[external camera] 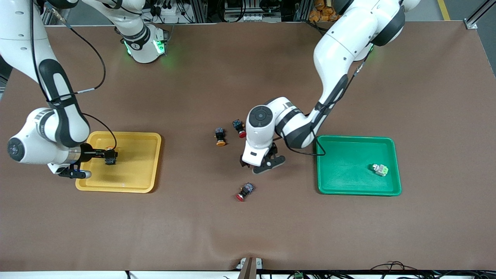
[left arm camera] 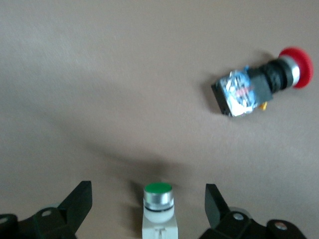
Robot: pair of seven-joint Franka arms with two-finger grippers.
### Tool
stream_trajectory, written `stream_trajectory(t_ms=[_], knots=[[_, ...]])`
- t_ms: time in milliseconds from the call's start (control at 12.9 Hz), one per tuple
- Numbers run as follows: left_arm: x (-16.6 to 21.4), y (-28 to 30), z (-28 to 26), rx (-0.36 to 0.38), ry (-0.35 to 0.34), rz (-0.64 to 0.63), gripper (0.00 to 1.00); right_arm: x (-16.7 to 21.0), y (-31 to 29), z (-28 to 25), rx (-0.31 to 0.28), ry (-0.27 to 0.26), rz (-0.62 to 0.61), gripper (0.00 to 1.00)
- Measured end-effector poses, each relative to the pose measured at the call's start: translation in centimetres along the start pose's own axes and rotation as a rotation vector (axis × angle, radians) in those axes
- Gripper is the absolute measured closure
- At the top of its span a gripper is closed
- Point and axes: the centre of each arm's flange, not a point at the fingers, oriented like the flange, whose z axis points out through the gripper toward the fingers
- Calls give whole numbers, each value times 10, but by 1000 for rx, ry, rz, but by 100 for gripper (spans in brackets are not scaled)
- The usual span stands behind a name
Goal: Place green and yellow buttons in trays
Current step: 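Grasp the second green button with the left gripper while the right withdraws, then carry the green button to the green tray while the right gripper grasps orange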
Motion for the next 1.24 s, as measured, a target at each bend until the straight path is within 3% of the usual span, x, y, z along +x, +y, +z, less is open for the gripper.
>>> stream_trajectory(t_ms=[77,309,541,618,850,1004,1236], knots=[[-4,1,3,3,-3,-1,0,3,-11,-20,8,-25,-12,0],[-15,3,12,13,-12,8,0,6,-48,-66,8,-37,-57,0],[-24,4,20,21,-18,18,12,4,-78,-77,-3,-34,-74,0],[-26,4,22,24,-20,21,12,2,-88,-80,-7,-37,-48,0],[-36,6,25,28,-24,33,44,-2,-135,-91,-23,-43,18,0],[-39,7,25,28,-25,38,67,-7,-172,-92,-7,-46,-6,0],[-17,7,13,14,-4,8,66,-15,-212,-90,7,-52,-65,0]])
